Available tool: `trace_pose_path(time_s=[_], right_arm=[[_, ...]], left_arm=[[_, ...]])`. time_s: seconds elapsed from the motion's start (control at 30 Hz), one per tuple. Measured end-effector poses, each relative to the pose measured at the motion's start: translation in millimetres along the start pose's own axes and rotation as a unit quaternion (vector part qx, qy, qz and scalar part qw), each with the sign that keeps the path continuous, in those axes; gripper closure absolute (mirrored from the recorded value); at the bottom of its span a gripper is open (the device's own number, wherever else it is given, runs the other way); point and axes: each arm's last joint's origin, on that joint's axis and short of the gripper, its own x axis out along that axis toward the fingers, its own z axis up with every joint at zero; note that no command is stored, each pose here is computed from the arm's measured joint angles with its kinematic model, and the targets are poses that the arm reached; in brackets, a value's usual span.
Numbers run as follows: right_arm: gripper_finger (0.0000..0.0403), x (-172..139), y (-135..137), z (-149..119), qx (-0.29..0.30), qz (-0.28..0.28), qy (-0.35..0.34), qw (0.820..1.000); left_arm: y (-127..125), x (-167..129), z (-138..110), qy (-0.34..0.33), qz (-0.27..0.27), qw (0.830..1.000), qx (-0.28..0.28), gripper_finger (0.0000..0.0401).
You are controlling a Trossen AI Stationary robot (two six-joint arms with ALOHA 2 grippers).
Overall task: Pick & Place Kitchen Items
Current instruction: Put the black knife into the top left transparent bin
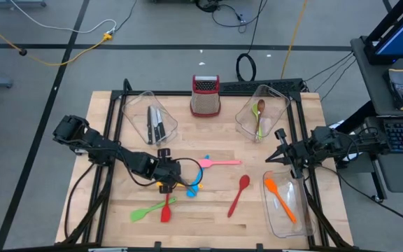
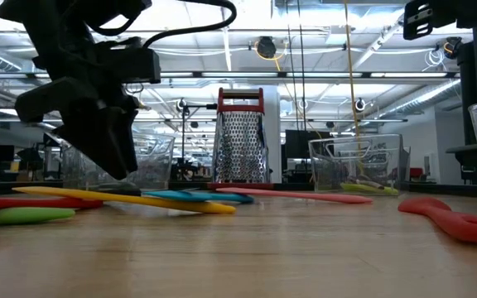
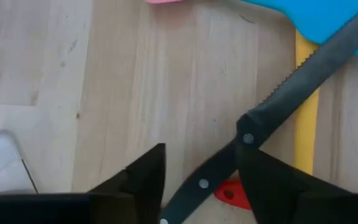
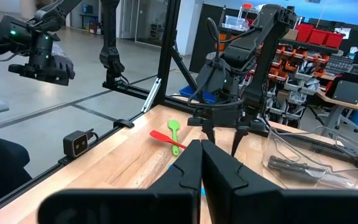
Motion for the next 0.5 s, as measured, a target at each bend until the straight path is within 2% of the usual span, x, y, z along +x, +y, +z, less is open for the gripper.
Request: trace_pose_path(time_s=[0.1, 0.2, 0.5], right_arm=[[0.0403, 0.0, 0.0, 0.0, 0.000, 0.000, 0.000, 1.000], [0.0403, 0.0, 0.0, 0.0, 0.000, 0.000, 0.000, 1.000], [0.0403, 0.0, 0.0, 0.0, 0.005, 0.000, 0.000, 1.000]], left_arm=[[-0.8, -0.2, -0.3, 0.002, -0.006, 1.000, 0.006, 0.0173], [-1.8, -0.4, -0.6, 0.004, -0.015, 0.999, 0.034, 0.0160], [-1.9, -0.2, -0.6, 0.006, -0.028, 0.994, 0.104, 0.0155]])
